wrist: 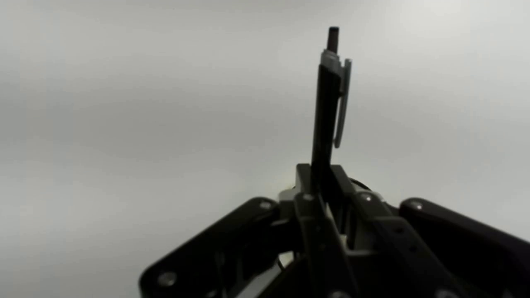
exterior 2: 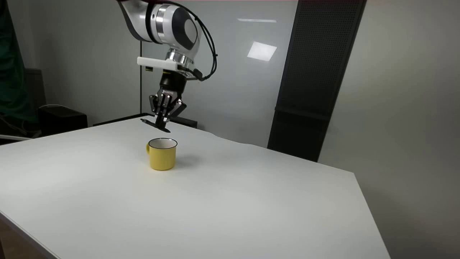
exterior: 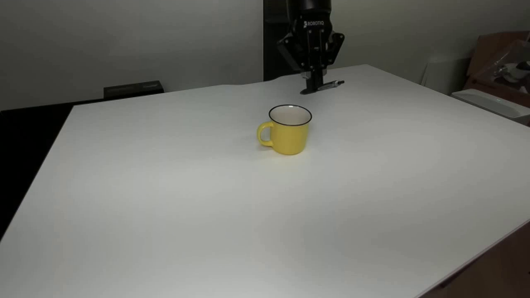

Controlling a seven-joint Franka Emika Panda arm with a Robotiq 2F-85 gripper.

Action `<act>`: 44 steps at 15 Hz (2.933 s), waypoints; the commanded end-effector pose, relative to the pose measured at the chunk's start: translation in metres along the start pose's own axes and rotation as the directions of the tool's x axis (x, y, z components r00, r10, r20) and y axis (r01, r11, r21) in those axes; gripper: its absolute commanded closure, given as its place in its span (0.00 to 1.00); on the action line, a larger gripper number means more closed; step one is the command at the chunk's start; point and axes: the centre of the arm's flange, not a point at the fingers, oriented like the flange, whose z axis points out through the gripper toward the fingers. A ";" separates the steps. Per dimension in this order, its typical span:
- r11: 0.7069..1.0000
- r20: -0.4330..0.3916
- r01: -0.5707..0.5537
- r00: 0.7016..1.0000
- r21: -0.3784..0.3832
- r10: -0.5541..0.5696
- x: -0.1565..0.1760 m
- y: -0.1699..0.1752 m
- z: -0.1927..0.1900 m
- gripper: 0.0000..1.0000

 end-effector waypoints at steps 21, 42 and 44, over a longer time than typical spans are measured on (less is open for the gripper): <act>0.990 0.092 -0.053 0.995 0.134 0.041 0.040 -0.024 0.016 0.97; 0.878 0.272 -0.378 0.914 0.292 0.303 0.056 0.038 0.022 0.97; 0.872 0.292 -0.388 0.907 0.297 0.304 0.058 0.037 0.030 0.97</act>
